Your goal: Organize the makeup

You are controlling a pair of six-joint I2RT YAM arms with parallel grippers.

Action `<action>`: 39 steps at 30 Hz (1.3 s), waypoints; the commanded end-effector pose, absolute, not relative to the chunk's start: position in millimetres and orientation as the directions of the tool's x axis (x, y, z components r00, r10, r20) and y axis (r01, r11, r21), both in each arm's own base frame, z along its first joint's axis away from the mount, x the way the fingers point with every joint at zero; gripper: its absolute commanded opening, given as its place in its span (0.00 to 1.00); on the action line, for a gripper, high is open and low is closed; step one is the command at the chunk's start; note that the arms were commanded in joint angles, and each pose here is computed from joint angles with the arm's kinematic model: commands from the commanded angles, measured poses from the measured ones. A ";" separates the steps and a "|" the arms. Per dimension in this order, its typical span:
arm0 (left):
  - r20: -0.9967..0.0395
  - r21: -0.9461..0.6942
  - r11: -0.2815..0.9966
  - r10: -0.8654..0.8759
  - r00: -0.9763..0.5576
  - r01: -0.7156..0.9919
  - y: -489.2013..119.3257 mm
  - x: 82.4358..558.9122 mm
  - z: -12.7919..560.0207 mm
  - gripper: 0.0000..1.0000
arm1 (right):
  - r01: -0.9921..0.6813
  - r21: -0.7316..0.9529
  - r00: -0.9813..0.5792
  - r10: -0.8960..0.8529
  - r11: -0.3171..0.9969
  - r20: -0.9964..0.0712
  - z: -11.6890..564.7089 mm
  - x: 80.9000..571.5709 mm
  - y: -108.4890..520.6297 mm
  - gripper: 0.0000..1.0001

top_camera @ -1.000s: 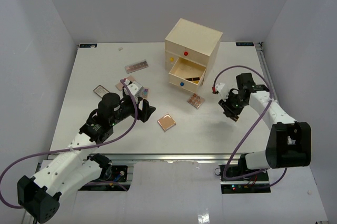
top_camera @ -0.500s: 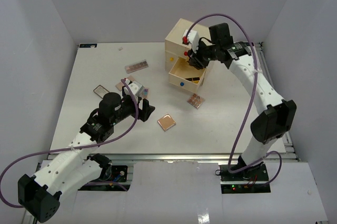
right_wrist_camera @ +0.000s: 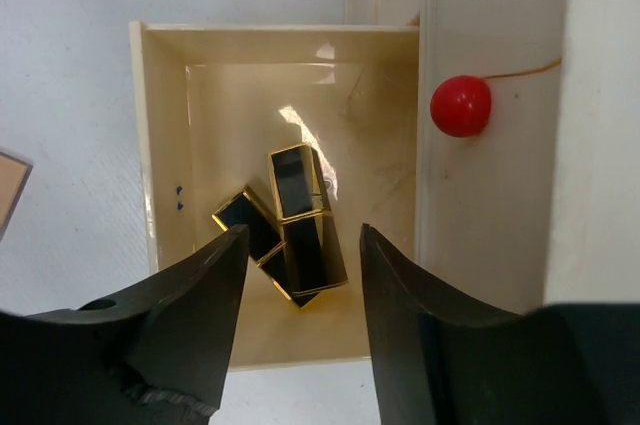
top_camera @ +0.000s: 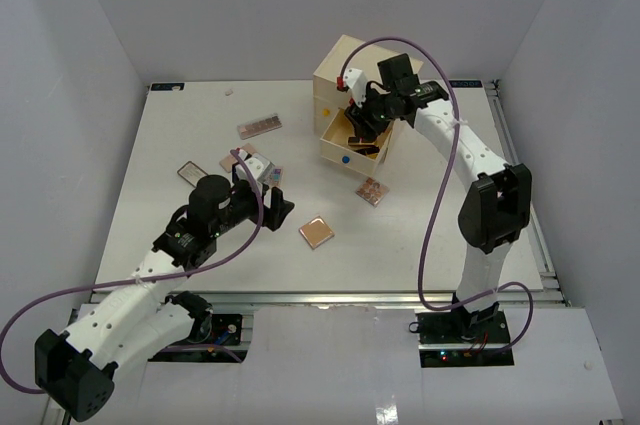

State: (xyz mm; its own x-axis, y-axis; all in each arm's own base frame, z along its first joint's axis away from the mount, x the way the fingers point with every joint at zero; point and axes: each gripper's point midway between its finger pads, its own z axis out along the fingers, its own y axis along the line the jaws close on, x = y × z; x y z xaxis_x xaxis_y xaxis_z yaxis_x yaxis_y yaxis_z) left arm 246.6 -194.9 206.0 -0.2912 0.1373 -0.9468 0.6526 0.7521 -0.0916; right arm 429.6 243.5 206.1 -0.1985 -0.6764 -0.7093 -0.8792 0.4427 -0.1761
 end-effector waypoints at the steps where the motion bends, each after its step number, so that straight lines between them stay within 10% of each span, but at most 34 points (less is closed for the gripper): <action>1: -0.951 -0.096 0.755 0.122 -0.282 0.649 -194.6 248.3 214.8 0.87 | -0.870 -0.215 -0.118 -0.611 0.443 -0.783 256.3 417.4 249.5 0.60; 17: -0.828 -0.477 0.654 -0.112 -0.549 0.587 -241.3 252.6 203.7 0.77 | -0.888 -0.246 0.024 -0.497 0.387 -0.867 324.2 372.2 244.1 0.67; 25: -0.700 -0.680 0.549 -0.291 -0.652 0.486 -281.3 287.4 203.0 0.71 | -0.788 -0.370 0.056 -0.542 0.492 -0.838 351.9 423.9 235.6 0.80; 39: -0.726 -0.655 0.605 -0.338 -0.599 0.452 -300.5 344.0 179.6 0.57 | -0.741 -0.450 0.008 -0.664 0.499 -0.748 305.1 487.0 232.4 0.72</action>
State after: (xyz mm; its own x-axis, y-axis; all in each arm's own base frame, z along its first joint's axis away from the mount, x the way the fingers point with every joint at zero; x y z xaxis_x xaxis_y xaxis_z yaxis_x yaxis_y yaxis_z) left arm 319.3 -288.8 161.0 -0.6564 -0.2953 -0.6942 0.4240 0.6168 -0.6632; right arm 471.8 237.5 288.6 -0.0253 -0.6508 -0.7588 -0.7829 0.4849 -0.3897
